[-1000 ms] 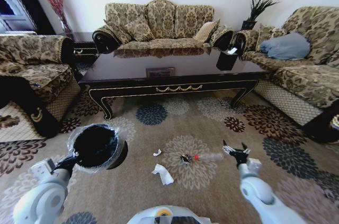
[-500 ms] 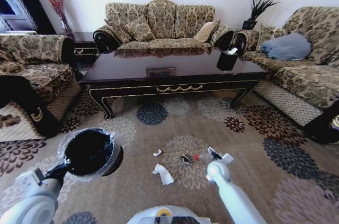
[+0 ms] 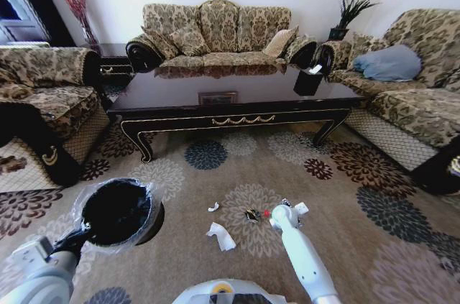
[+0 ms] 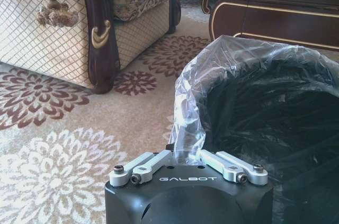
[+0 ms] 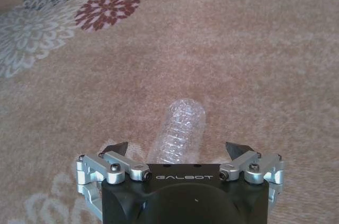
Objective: Move to the front of the table and pick up the trash from the floor, then place it into the trash bin.
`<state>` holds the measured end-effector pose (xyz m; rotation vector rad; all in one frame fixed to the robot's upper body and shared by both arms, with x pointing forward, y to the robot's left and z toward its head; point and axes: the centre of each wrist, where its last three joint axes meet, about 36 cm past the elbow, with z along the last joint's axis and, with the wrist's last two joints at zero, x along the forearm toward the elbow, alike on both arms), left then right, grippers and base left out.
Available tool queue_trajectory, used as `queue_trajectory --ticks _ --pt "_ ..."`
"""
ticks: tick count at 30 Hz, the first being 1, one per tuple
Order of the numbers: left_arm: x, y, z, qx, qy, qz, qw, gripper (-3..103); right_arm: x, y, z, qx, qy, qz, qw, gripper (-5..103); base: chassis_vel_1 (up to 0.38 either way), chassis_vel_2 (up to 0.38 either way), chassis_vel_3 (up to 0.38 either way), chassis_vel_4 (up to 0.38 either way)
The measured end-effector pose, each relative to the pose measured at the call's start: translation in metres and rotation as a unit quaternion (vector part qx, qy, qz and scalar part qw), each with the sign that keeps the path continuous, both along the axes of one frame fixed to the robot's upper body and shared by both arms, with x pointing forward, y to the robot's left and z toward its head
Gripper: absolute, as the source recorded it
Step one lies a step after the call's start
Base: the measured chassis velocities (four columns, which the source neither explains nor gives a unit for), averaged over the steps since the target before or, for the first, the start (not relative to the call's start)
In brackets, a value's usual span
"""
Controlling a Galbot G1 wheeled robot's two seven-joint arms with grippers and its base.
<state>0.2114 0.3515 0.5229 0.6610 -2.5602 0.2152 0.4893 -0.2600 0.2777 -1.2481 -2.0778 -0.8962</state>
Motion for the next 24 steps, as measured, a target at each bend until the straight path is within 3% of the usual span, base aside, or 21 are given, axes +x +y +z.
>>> queue_trajectory --ticks 10,24 --pt "-0.004 -0.002 -0.002 0.001 0.006 0.007 1.0 2 0.018 -0.019 -0.046 0.002 0.022 -0.021 1.0 100 0.0 0.0 0.0 0.0" --pt "-0.007 -0.009 -0.006 -0.003 0.01 0.009 0.9999 2 0.032 -0.032 -0.061 -0.001 0.005 -0.005 1.0 100 0.0 0.0 0.0 0.0"
